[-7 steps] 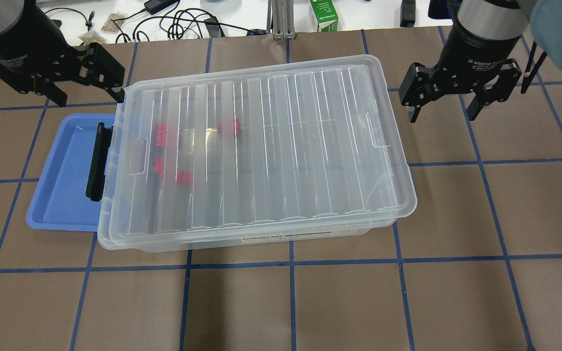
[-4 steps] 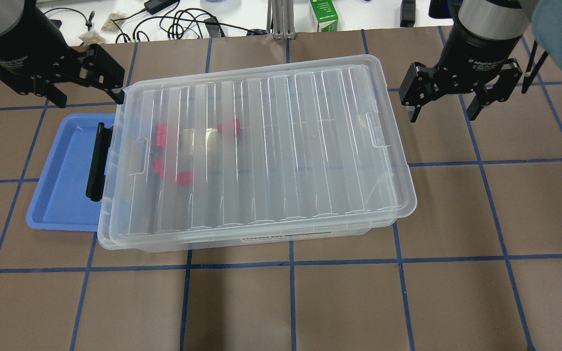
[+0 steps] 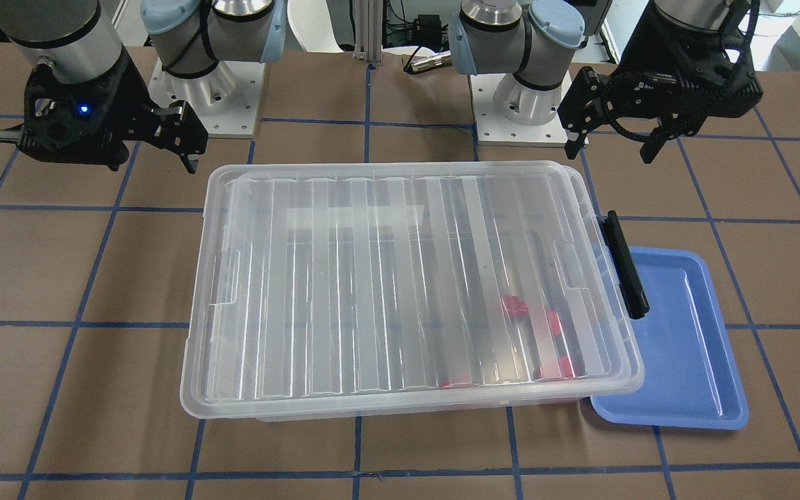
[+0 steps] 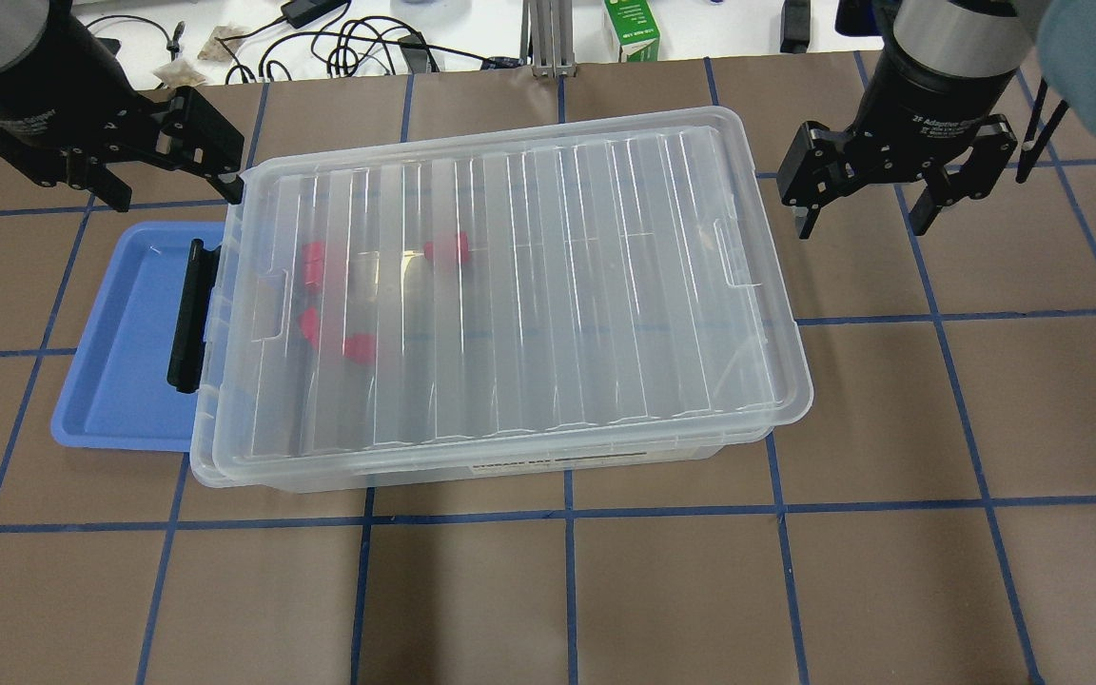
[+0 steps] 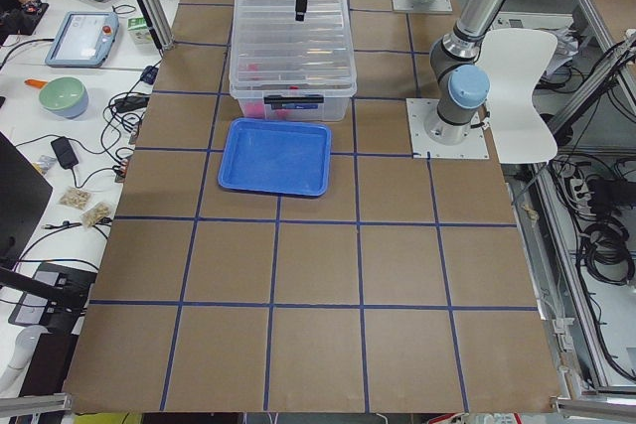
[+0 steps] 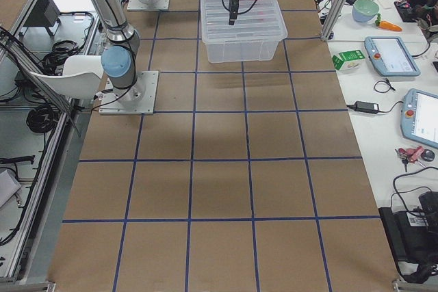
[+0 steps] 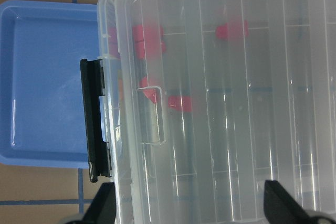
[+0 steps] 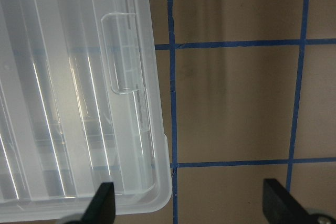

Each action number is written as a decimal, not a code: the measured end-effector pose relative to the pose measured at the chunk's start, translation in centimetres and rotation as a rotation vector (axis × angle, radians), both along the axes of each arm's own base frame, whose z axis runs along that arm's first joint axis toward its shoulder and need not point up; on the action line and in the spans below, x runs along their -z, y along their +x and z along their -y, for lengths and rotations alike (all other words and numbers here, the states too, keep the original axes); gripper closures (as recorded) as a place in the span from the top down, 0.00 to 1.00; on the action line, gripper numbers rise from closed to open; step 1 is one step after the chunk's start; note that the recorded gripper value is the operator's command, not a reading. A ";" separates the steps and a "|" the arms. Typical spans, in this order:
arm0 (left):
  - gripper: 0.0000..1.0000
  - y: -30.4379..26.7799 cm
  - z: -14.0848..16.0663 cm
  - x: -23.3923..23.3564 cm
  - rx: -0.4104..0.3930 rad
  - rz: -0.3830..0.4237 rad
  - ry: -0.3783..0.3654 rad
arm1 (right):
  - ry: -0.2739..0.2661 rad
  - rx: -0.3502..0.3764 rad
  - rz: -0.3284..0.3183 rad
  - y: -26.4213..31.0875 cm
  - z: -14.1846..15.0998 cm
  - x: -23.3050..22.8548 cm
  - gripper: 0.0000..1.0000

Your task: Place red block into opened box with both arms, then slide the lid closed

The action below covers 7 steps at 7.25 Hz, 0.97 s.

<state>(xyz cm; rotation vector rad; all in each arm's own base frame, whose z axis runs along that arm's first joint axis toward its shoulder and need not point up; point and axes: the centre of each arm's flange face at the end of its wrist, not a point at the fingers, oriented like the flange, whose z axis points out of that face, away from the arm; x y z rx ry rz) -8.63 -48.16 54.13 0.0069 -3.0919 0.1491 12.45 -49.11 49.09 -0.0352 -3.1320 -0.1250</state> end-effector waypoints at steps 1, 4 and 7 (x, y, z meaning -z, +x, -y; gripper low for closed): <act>1.00 -0.1 0.4 0.4 -0.005 -0.019 0.006 | 0.000 0.001 0.000 0.0 0.0 0.0 1.00; 1.00 0.3 1.5 1.8 -0.014 -0.001 0.042 | -0.001 0.000 0.001 0.0 0.0 0.0 1.00; 1.00 0.3 3.6 3.7 -0.042 0.005 0.068 | -0.001 0.000 0.001 0.0 -0.1 -0.1 1.00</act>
